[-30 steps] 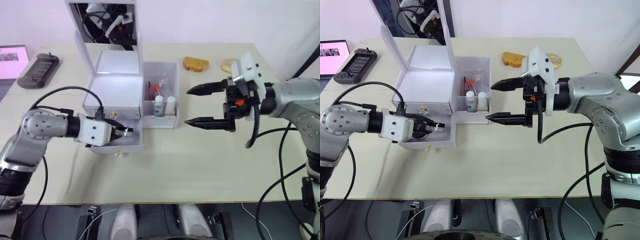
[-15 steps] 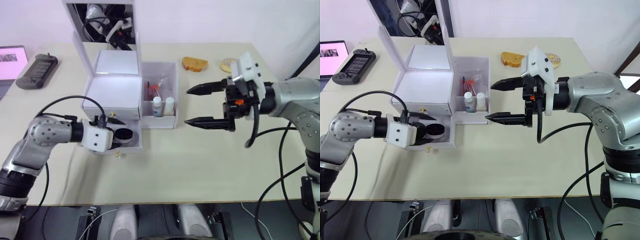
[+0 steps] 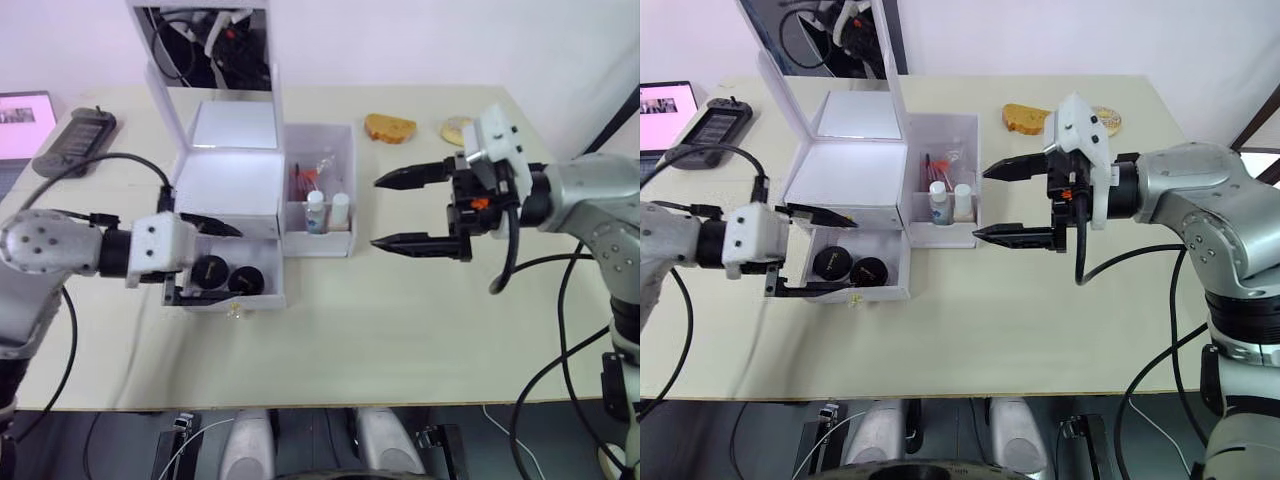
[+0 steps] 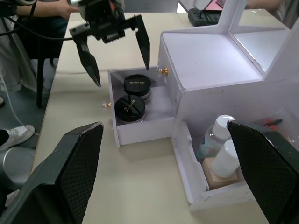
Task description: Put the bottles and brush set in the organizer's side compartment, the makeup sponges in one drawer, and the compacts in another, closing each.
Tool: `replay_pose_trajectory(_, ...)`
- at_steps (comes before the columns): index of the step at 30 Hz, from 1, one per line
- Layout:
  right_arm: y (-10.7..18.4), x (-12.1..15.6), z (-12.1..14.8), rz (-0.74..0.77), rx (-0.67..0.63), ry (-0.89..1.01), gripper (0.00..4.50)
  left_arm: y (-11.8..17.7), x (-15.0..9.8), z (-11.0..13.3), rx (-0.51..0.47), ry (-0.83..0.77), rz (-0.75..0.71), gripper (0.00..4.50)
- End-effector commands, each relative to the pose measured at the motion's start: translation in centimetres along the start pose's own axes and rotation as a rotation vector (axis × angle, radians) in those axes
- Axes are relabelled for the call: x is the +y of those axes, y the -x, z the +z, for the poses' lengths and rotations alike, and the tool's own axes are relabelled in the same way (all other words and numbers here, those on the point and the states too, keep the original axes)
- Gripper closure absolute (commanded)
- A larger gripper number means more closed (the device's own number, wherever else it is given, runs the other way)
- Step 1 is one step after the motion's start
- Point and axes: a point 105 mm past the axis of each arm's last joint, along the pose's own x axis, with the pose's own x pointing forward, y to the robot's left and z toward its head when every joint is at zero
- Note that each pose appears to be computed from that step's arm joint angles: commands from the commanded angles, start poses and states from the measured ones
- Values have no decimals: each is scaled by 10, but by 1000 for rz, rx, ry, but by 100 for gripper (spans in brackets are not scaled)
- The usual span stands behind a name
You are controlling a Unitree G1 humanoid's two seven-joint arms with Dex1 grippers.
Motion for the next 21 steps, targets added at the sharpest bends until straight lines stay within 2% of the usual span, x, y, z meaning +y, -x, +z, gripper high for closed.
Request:
replay_pose_trajectory(1, 3, 0, 11, -4, -17, 51, 0, 16, 4, 25, -156, 173, 70, 4)
replay_pose_trajectory(5, 6, -2, 7, -12, -9, 43, 0, 28, -11, 27, -261, 371, 96, 4)
replay_pose_trajectory(6, 7, -2, 7, -13, -9, 41, 0, 30, -15, 21, -243, 392, 114, 4)
replay_pose_trajectory(7, 8, -3, 7, -16, -8, 39, 0, 32, -20, 16, -225, 411, 128, 28)
replay_pose_trajectory(9, 11, -7, 5, -32, 1, 39, 0, 36, -28, 9, -225, 458, 169, 91)
replay_pose_trajectory(13, 14, -16, 2, -68, 10, 47, 0, 41, -41, 0, -248, 493, 255, 296)
replay_pose_trajectory(16, 16, -21, 0, -78, 13, 50, 0, 43, -69, -20, -266, 583, 357, 448)
replay_pose_trajectory(21, 19, -21, -2, -60, 18, 43, 0, 44, -102, -47, -265, 696, 526, 448)
